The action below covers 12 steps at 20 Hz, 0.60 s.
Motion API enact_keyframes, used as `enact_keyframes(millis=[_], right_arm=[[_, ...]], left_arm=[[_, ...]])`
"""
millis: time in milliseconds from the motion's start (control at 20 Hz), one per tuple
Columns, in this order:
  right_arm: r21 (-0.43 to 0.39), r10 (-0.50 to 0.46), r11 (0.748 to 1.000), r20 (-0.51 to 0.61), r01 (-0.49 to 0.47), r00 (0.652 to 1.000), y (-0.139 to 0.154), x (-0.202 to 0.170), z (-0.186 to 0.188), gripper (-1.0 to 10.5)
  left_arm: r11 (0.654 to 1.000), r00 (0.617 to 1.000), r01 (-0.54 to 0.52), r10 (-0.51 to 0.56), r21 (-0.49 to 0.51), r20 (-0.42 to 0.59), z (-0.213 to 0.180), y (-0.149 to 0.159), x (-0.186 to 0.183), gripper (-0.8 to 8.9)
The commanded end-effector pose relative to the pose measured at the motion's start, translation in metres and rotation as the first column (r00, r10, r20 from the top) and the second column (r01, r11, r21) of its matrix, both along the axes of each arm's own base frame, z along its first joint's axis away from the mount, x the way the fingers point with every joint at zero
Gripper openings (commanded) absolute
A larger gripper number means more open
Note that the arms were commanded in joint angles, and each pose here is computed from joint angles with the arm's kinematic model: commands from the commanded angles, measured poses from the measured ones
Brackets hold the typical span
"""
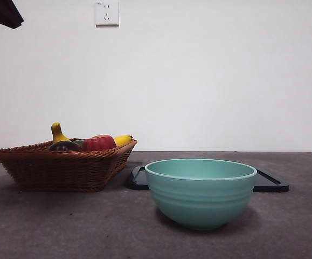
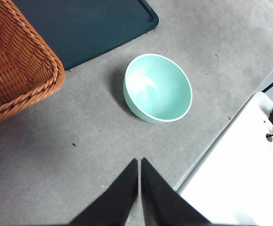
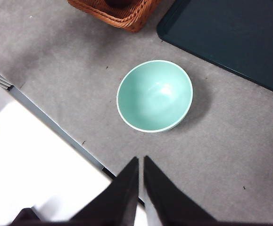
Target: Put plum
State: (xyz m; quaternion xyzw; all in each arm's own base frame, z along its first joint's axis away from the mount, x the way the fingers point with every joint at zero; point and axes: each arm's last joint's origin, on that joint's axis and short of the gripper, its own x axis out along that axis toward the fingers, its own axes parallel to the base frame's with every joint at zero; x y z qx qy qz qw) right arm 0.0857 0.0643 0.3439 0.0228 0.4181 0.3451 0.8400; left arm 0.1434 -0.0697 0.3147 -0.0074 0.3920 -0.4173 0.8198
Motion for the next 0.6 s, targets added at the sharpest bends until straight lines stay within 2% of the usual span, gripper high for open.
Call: enact_keyframes(millis=[50, 150, 250, 300, 450, 550, 600], right_arm=[[0.008, 0.015, 1.000, 0.027, -0.015, 1.000, 0.001, 0.000, 0.005, 0.1], [0.008, 0.015, 1.000, 0.027, -0.015, 1.000, 0.001, 0.000, 0.005, 0.1], [0.008, 0.015, 1.000, 0.027, -0.015, 1.000, 0.001, 0.000, 0.005, 0.1], [0.008, 0.015, 1.000, 0.027, -0.015, 1.000, 0.001, 0.000, 0.005, 0.1], [0.008, 0.015, 1.000, 0.027, -0.015, 1.000, 0.001, 0.000, 0.005, 0.1], [0.008, 0.015, 1.000, 0.027, -0.015, 1.000, 0.001, 0.000, 0.005, 0.1], [0.008, 0.015, 1.000, 0.027, -0.015, 1.000, 0.001, 0.000, 0.005, 0.1]], left_arm=[[1.000, 0.998, 0.019, -0.019, -0.006, 0.060, 0.006, -0.001, 0.002, 0.08], [0.999, 0.970, -0.041, 0.045, -0.024, 0.238, 0.020, 0.004, 0.006, 0.08], [0.989, 0.881, -0.123, 0.146, -0.081, 0.450, 0.039, 0.014, 0.008, 0.08], [0.980, 0.813, -0.163, 0.198, -0.113, 0.548, 0.048, 0.021, 0.005, 0.08], [0.939, 0.606, -0.287, 0.332, -0.190, 0.723, 0.053, 0.042, -0.010, 0.08], [0.877, 0.453, -0.417, 0.428, -0.238, 0.782, 0.037, 0.055, -0.022, 0.08], [0.841, 0.391, -0.477, 0.461, -0.253, 0.796, 0.026, 0.059, -0.027, 0.08]])
